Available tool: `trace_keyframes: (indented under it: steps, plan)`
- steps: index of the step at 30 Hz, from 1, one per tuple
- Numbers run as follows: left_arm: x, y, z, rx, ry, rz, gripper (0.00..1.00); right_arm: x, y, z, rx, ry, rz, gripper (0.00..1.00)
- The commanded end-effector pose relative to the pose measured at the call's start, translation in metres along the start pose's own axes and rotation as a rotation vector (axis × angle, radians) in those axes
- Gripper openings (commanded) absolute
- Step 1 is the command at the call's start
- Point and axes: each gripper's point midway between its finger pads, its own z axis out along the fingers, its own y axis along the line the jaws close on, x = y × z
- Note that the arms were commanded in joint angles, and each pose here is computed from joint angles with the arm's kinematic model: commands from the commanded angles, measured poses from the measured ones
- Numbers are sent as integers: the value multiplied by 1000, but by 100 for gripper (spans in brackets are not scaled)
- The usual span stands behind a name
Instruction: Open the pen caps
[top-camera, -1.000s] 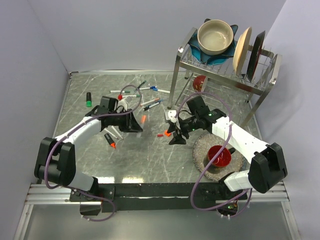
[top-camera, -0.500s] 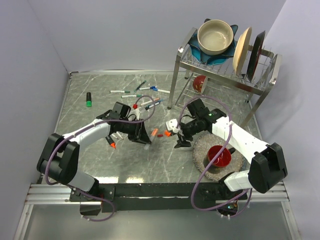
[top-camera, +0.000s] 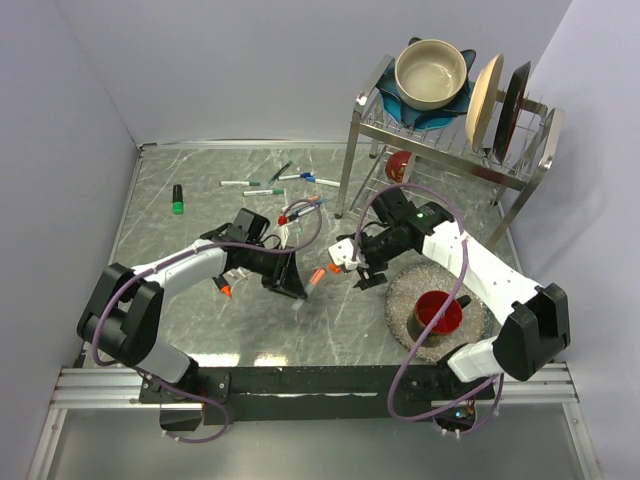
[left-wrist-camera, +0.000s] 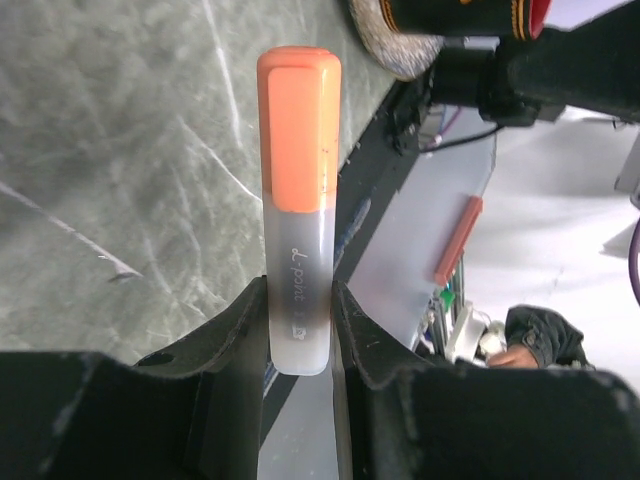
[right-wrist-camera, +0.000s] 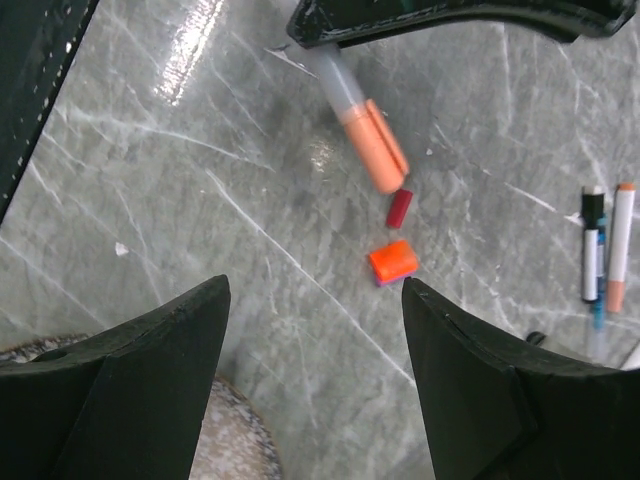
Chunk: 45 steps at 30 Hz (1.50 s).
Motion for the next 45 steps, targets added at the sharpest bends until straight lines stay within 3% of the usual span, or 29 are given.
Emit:
trace_keyframes:
  steps: [1,14,30,32,36,38,39,41,42,45]
  plan:
    - [9,-15,5,66,58,55,1,-11,-8,-6,-20,35,-103,77]
    - [19,-39,7,143,95,125,1,-28,5,47,-128,66,-188,73]
    - [19,-55,1,201,94,178,1,-12,18,76,-154,157,-206,52]
    - [19,-56,0,202,92,183,1,-11,18,77,-149,163,-209,43]
    - [16,-56,-1,183,78,191,2,-6,17,74,-126,196,-187,8]
    - [11,-56,-3,164,56,193,11,-6,16,73,-110,202,-179,0]
    - [4,-50,-5,129,24,192,26,-7,16,71,-98,196,-151,0]
    - [-5,-52,-13,114,-28,194,41,-11,16,70,-85,167,-108,0]
    - [-14,-49,-21,101,-69,187,56,-15,17,68,-75,146,-63,0]
    - [-35,-48,-42,60,-205,193,81,-32,12,61,-36,18,90,0]
